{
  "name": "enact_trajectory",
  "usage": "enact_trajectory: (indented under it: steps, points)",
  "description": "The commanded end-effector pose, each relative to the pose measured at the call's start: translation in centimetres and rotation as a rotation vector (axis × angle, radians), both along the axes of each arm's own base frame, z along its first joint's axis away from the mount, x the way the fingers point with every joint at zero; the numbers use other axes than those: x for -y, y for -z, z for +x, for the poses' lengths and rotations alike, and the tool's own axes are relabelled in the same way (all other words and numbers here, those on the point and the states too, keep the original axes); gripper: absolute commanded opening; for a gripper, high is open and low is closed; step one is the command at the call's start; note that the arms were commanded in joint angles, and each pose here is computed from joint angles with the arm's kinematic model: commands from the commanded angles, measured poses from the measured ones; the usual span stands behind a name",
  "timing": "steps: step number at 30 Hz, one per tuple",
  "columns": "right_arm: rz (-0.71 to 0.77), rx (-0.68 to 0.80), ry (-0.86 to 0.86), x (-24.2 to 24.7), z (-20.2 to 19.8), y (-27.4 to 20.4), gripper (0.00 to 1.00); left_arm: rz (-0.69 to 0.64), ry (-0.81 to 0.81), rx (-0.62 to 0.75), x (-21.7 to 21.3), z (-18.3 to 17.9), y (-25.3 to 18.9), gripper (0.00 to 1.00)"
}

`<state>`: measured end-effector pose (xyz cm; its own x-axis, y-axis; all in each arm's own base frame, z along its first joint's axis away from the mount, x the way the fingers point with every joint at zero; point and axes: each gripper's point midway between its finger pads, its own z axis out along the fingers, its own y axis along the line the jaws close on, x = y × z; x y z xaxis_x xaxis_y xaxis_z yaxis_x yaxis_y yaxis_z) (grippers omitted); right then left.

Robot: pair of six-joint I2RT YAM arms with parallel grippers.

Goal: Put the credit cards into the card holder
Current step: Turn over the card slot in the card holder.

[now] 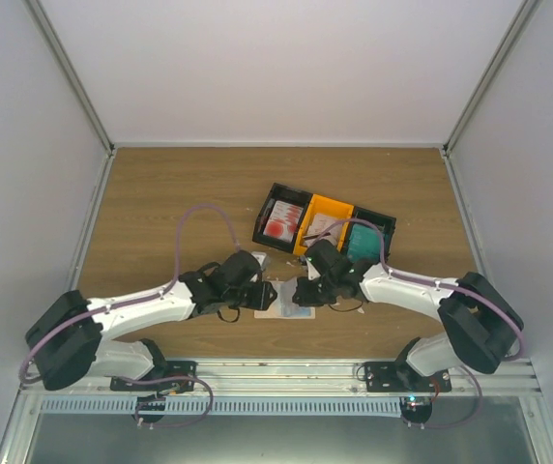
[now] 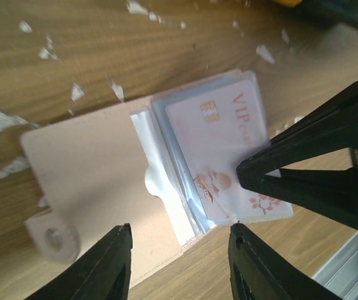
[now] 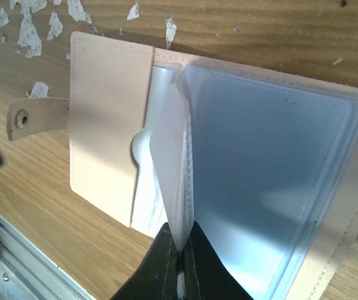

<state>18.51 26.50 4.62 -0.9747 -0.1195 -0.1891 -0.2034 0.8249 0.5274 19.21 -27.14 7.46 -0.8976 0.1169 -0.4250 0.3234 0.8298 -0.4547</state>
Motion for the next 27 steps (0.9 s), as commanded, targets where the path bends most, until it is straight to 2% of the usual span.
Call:
enact_trajectory:
  steps: [1, 5, 9, 19, 27]
  points:
    - [-0.110, 0.005, -0.013, 1.2, 0.4, 0.4, 0.05, 0.014, -0.114, 0.108, -1.9, 1.8, -2.3, 0.46]
    - [-0.061, 0.030, -0.032, -0.5, 1.1, -0.9, 0.28, -0.013, -0.160, 0.146, -2.9, 2.3, -3.9, 0.49]
    - [0.031, 0.047, -0.069, -2.7, 1.2, -2.5, 0.39, -0.021, -0.176, 0.151, -3.4, 2.5, -4.3, 0.51]
    - [0.182, 0.054, -0.179, -6.1, 0.3, -3.7, 0.51, -0.050, -0.222, 0.166, -4.5, 3.1, -5.4, 0.56]
    - [0.161, -0.012, -0.150, -6.9, 0.7, -0.8, 0.48, -0.099, -0.214, 0.177, -4.7, 3.1, -6.6, 0.60]
